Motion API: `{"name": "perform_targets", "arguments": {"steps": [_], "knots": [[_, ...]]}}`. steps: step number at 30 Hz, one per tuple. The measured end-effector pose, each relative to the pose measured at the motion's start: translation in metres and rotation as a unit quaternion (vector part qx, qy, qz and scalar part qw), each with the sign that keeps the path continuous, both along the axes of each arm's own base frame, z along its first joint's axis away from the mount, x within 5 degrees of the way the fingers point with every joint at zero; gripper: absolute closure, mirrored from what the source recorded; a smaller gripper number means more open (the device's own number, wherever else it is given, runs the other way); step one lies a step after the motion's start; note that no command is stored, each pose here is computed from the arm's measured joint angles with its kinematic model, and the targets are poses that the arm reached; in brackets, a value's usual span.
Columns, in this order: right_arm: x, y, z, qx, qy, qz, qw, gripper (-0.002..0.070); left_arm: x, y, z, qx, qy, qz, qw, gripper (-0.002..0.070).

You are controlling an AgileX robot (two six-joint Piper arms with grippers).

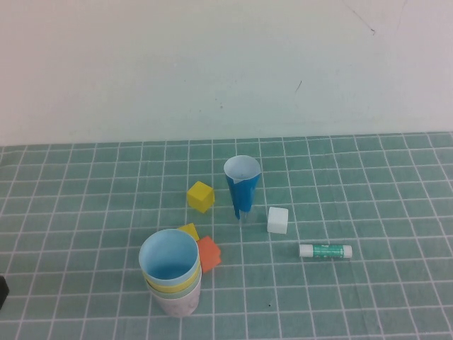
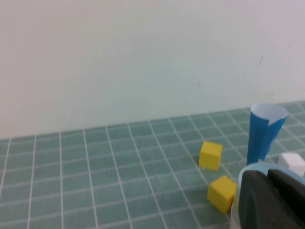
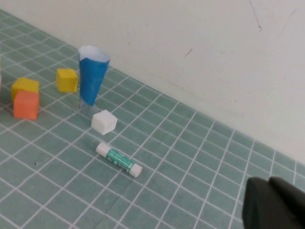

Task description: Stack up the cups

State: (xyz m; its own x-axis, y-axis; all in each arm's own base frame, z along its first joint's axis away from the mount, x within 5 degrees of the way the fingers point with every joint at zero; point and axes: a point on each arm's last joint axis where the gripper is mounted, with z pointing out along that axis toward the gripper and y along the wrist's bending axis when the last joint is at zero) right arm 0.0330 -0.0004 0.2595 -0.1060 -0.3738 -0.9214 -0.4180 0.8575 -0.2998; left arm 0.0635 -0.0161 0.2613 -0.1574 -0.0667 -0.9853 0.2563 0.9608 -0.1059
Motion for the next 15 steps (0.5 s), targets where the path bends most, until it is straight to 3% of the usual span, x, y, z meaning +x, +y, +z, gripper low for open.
{"name": "perform_targets", "arguments": {"steps": [10, 15], "knots": [[0.002, -0.003, -0.002, 0.005, 0.003, -0.021, 1.0, 0.0676, -0.001, 0.003, -0.012, 0.018, 0.056, 0.014, 0.998, 0.0676], [0.019, 0.0, 0.003, 0.086, -0.053, -0.07, 0.992, 0.0676, -0.001, 0.003, -0.013, 0.02, 0.063, 0.015, 0.998, 0.0676]]}}
